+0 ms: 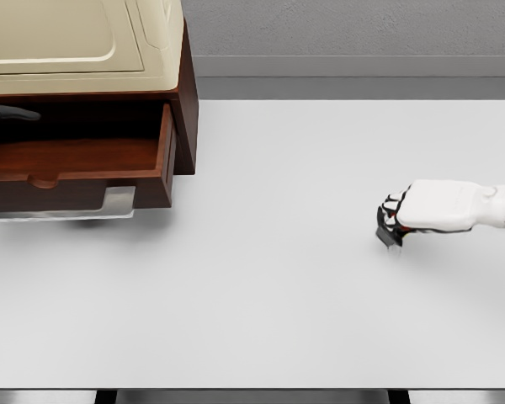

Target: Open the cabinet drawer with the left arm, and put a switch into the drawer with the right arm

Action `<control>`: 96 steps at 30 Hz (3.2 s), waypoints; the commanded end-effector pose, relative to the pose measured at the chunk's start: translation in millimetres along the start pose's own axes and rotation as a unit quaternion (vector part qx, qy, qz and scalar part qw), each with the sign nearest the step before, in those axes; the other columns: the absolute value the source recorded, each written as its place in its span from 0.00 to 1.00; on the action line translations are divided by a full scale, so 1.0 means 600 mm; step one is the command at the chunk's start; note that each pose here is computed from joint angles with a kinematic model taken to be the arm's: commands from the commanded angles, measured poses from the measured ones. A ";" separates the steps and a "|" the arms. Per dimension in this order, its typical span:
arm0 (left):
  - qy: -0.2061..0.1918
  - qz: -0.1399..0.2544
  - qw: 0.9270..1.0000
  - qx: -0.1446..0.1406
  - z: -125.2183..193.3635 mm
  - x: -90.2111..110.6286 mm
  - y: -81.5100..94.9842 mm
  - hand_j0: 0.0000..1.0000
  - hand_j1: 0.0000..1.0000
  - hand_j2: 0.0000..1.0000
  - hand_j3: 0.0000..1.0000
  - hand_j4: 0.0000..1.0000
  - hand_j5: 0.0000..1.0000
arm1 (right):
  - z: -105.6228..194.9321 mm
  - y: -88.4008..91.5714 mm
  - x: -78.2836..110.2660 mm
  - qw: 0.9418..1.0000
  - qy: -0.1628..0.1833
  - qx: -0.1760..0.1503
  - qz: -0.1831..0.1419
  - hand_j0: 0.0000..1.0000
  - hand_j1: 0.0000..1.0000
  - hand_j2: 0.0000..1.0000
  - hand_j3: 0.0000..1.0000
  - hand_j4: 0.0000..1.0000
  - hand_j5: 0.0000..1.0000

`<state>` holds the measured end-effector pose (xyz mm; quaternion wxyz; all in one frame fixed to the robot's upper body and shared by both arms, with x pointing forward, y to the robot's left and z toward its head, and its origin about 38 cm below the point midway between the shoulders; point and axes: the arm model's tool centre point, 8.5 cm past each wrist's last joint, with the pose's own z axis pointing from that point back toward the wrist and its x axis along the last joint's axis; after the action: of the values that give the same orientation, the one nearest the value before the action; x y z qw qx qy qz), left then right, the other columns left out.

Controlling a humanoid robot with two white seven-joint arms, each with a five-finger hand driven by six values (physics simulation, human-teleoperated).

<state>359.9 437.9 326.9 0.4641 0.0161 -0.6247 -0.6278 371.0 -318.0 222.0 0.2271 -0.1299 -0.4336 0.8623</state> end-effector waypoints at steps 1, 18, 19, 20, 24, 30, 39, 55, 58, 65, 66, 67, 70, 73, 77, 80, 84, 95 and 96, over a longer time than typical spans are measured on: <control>0.003 0.003 1.000 0.005 0.004 -0.002 0.004 1.00 1.00 1.00 1.00 1.00 1.00 | 0.004 -0.013 -0.005 1.000 0.004 -0.017 -0.003 0.32 0.32 0.32 0.32 0.32 0.32; 0.008 0.004 1.000 0.008 0.008 -0.007 0.006 1.00 1.00 1.00 1.00 1.00 1.00 | -0.049 -0.152 0.002 0.991 -0.025 -0.125 0.048 0.31 0.31 0.31 0.31 0.31 0.31; 0.008 0.005 1.000 0.008 0.008 -0.007 0.005 1.00 1.00 1.00 1.00 1.00 1.00 | -0.050 -0.162 0.003 0.990 -0.027 -0.131 0.052 0.31 0.31 0.31 0.31 0.31 0.31; 0.008 0.004 1.000 0.008 0.008 -0.007 0.006 1.00 1.00 1.00 1.00 1.00 1.00 | -0.053 -0.168 0.005 0.989 -0.029 -0.136 0.055 0.31 0.31 0.31 0.31 0.31 0.31; 0.008 0.005 1.000 0.008 0.008 -0.007 0.005 1.00 1.00 1.00 1.00 1.00 1.00 | -0.064 -0.193 0.013 0.985 -0.040 -0.154 0.063 0.31 0.31 0.31 0.31 0.31 0.31; 0.008 0.005 1.000 0.008 0.007 -0.007 0.004 1.00 1.00 1.00 1.00 1.00 1.00 | -0.094 -0.241 0.034 0.977 -0.067 -0.187 0.078 0.31 0.31 0.31 0.31 0.31 0.31; 0.007 0.005 1.000 0.008 0.006 -0.007 0.004 1.00 1.00 1.00 1.00 1.00 1.00 | -0.117 -0.310 0.052 0.966 -0.089 -0.223 0.097 0.31 0.31 0.31 0.31 0.31 0.31; 0.012 0.006 1.000 0.011 0.010 -0.012 0.006 1.00 1.00 1.00 1.00 1.00 1.00 | -0.183 -0.458 0.127 0.941 -0.153 -0.257 0.155 0.33 0.33 0.33 0.33 0.33 0.33; 0.012 0.006 1.000 0.011 0.010 -0.012 0.006 1.00 1.00 1.00 1.00 1.00 1.00 | -0.191 -0.480 0.149 0.936 -0.167 -0.258 0.172 0.33 0.33 0.33 0.33 0.33 0.33; 0.012 0.006 1.000 0.011 0.010 -0.012 0.006 1.00 1.00 1.00 1.00 1.00 1.00 | -0.229 -0.522 0.190 0.930 -0.193 -0.250 0.189 0.34 0.34 0.34 0.34 0.34 0.34; 0.012 0.006 1.000 0.011 0.010 -0.012 0.006 1.00 1.00 1.00 1.00 1.00 1.00 | -0.236 -0.525 0.190 0.931 -0.192 -0.247 0.188 0.34 0.34 0.34 0.34 0.34 0.34; 0.012 0.006 1.000 0.011 0.010 -0.012 0.006 1.00 1.00 1.00 1.00 1.00 1.00 | -0.246 -0.530 0.189 0.933 -0.191 -0.245 0.182 0.34 0.34 0.34 0.34 0.34 0.34; 0.012 0.006 1.000 0.011 0.010 -0.012 0.006 1.00 1.00 1.00 1.00 1.00 1.00 | -0.273 -0.546 0.196 0.936 -0.193 -0.232 0.181 0.34 0.34 0.34 0.34 0.34 0.34; 0.012 0.006 1.000 0.011 0.010 -0.012 0.006 1.00 1.00 1.00 1.00 1.00 1.00 | -0.302 -0.557 0.196 0.941 -0.185 -0.220 0.177 0.34 0.34 0.34 0.34 0.34 0.34; 0.013 0.007 1.000 0.011 0.011 -0.013 0.006 1.00 1.00 1.00 1.00 1.00 1.00 | -0.322 -0.569 0.200 0.945 -0.184 -0.207 0.175 0.34 0.34 0.34 0.34 0.34 0.34; 0.013 0.007 1.000 0.011 0.011 -0.013 0.006 1.00 1.00 1.00 1.00 1.00 1.00 | -0.333 -0.579 0.208 0.946 -0.185 -0.199 0.180 0.34 0.34 0.34 0.34 0.34 0.34; 0.013 0.007 1.000 0.011 0.011 -0.013 0.006 1.00 1.00 1.00 1.00 1.00 1.00 | -0.338 -0.587 0.208 0.947 -0.182 -0.195 0.179 0.34 0.34 0.34 0.34 0.34 0.34; 0.013 0.007 1.000 0.011 0.011 -0.013 0.006 1.00 1.00 1.00 1.00 1.00 1.00 | -0.345 -0.593 0.216 0.946 -0.162 -0.184 0.213 1.00 1.00 1.00 1.00 1.00 1.00; 0.013 0.007 1.000 0.011 0.011 -0.013 0.006 1.00 1.00 1.00 1.00 1.00 1.00 | -0.344 -0.594 0.216 0.946 -0.161 -0.184 0.213 1.00 1.00 1.00 1.00 1.00 1.00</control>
<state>362.5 447.4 325.4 0.4745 0.0252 -0.6238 -0.6205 444.7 75.4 384.3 -0.0631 -0.1133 -0.5794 0.8046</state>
